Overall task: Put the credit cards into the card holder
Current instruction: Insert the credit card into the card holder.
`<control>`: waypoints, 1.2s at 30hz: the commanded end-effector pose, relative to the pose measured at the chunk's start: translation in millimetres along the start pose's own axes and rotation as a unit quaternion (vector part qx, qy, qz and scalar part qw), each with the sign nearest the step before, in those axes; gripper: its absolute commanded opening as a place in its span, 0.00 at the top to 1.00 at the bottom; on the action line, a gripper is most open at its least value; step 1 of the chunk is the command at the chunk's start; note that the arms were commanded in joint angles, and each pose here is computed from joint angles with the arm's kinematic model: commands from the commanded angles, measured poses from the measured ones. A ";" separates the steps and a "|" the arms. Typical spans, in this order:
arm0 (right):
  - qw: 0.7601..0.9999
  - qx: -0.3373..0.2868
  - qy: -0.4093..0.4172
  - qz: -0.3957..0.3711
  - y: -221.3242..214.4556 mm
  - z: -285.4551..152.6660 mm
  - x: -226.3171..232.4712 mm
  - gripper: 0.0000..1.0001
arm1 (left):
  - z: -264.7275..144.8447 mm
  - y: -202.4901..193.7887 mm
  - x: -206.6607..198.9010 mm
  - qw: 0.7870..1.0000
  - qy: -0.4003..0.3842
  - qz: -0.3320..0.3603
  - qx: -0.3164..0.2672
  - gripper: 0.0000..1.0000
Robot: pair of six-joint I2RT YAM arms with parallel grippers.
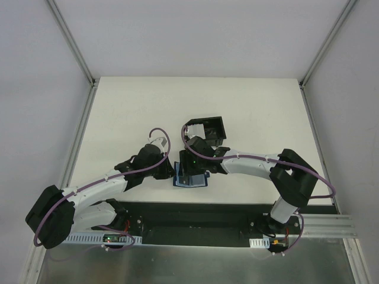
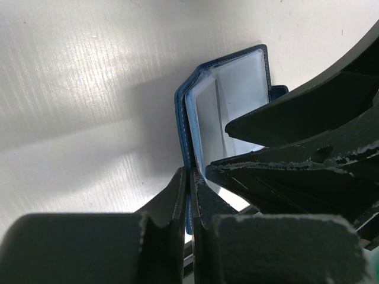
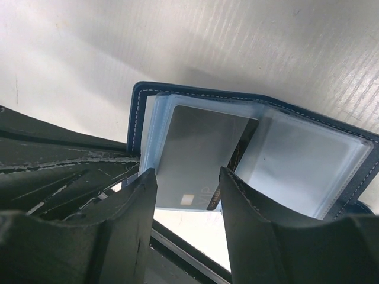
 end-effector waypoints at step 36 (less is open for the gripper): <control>0.994 -0.064 -0.076 -0.042 9.2 -30.6 7.0 0.55 | 1.9 -3.3 7.1 1.000 0.021 -0.013 -0.005 1.00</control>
Point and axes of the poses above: each gripper's point midway between its finger pads, its own z axis out along the fingers, its own x axis along the line the jaws close on, y = z × x, the point moved 10 cm from there along -z, back along the fingers, and after that the axes turned 14 degrees about z, right-handed, at the moved point
